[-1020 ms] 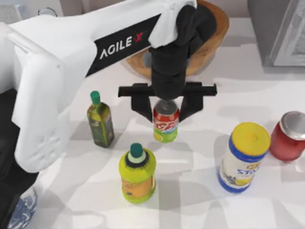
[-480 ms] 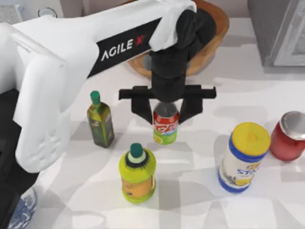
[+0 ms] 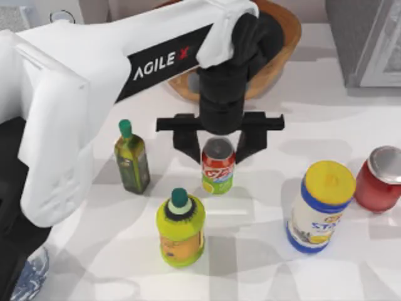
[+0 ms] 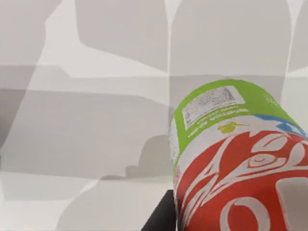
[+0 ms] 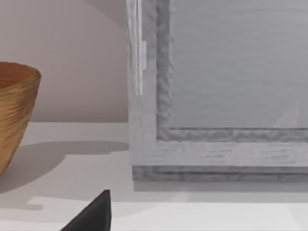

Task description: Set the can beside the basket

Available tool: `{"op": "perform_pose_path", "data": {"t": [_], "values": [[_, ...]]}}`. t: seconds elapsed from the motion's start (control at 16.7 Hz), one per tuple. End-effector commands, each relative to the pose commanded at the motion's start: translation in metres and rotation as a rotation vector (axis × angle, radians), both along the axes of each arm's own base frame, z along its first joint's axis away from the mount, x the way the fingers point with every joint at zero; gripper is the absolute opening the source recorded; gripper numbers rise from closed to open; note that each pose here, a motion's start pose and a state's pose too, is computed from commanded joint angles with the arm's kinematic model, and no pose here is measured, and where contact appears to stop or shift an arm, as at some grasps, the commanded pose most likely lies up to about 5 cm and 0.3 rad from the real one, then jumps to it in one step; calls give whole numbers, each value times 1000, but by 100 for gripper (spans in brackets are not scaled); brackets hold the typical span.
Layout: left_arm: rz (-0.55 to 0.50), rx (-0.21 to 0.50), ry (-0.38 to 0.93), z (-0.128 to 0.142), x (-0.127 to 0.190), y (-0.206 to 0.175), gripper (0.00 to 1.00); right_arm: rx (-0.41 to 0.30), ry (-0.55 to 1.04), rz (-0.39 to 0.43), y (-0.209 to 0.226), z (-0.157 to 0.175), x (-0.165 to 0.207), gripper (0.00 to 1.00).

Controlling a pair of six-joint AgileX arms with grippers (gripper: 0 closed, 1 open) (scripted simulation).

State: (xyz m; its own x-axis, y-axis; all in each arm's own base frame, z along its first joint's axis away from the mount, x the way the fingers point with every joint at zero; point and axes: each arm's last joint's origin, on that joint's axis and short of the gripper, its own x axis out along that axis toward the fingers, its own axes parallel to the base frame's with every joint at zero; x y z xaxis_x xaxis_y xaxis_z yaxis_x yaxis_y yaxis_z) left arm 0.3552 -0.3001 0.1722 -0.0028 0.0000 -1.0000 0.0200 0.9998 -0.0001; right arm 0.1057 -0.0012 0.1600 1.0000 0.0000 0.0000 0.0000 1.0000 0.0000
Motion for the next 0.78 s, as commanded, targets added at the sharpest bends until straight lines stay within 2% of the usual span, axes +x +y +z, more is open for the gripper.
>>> {"op": "perform_pose_path", "data": {"t": [0.24, 0.78], "values": [[0, 0, 0, 0, 0, 0, 98, 0, 0, 0, 0, 0, 0, 100], [2, 0, 0, 0, 1, 1, 100, 0, 0, 0, 0, 0, 0, 100]]}}
